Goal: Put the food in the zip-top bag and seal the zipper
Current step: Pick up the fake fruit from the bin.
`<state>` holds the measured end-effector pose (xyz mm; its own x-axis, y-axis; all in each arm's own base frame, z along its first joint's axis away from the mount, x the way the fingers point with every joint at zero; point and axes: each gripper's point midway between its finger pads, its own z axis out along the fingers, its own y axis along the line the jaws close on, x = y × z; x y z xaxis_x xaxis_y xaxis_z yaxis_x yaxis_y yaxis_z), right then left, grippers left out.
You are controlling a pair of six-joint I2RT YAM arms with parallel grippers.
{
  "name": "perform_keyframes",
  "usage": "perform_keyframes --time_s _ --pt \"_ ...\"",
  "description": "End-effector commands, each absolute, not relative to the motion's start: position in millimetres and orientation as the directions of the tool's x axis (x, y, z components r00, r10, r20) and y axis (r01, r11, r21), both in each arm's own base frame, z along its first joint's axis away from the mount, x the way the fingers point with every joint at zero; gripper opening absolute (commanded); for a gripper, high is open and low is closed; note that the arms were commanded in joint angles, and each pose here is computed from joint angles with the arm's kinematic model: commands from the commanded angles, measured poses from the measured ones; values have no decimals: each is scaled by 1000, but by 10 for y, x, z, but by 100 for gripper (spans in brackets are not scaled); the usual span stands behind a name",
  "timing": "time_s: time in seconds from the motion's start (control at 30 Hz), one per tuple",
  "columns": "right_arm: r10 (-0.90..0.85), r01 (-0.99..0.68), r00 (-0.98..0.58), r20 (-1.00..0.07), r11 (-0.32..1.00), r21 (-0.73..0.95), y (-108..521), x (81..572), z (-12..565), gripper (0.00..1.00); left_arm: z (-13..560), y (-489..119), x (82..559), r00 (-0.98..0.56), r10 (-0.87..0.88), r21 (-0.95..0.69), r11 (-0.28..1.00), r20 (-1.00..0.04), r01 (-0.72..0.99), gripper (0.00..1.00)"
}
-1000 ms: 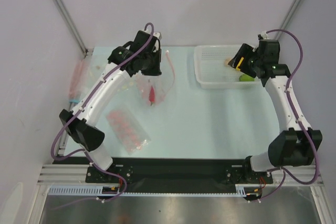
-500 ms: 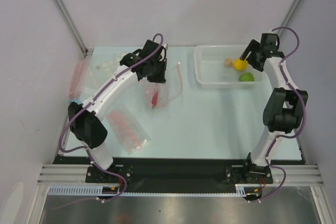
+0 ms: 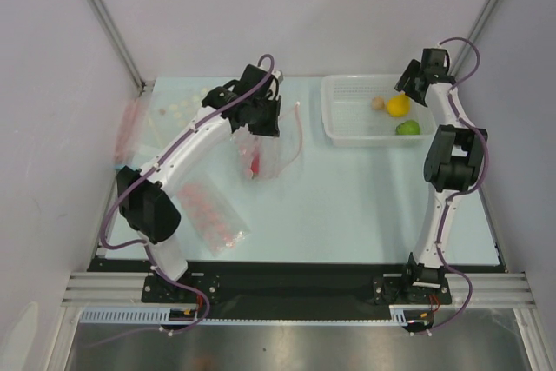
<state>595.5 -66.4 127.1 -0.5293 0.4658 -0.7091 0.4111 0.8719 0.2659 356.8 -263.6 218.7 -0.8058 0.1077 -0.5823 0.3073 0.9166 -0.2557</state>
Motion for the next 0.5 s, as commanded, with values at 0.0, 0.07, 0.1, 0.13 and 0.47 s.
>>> perform_keyframes --time_s 0.0,0.07,0.1,0.13,0.47 --pt "415 408 -482 -772 886 222 -738 6158 1519 73 2394 -2712 3650 -774 99 -266 905 -626 332 0" --pt "403 411 -506 -763 890 198 -745 6194 1367 73 2396 -2715 3673 -771 105 -259 906 -628 334 0" --pt "394 415 -507 -767 891 183 -733 6211 1361 73 2405 -2716 3679 -771 105 -258 907 -628 333 0" --pt "386 413 -512 -767 894 174 -734 6213 1344 73 2426 -2722 3694 -767 104 -257 906 -633 335 0" --pt "355 406 -559 -749 905 126 -571 6176 1078 59 2431 -2729 3714 -767 102 -256 908 -633 332 0"
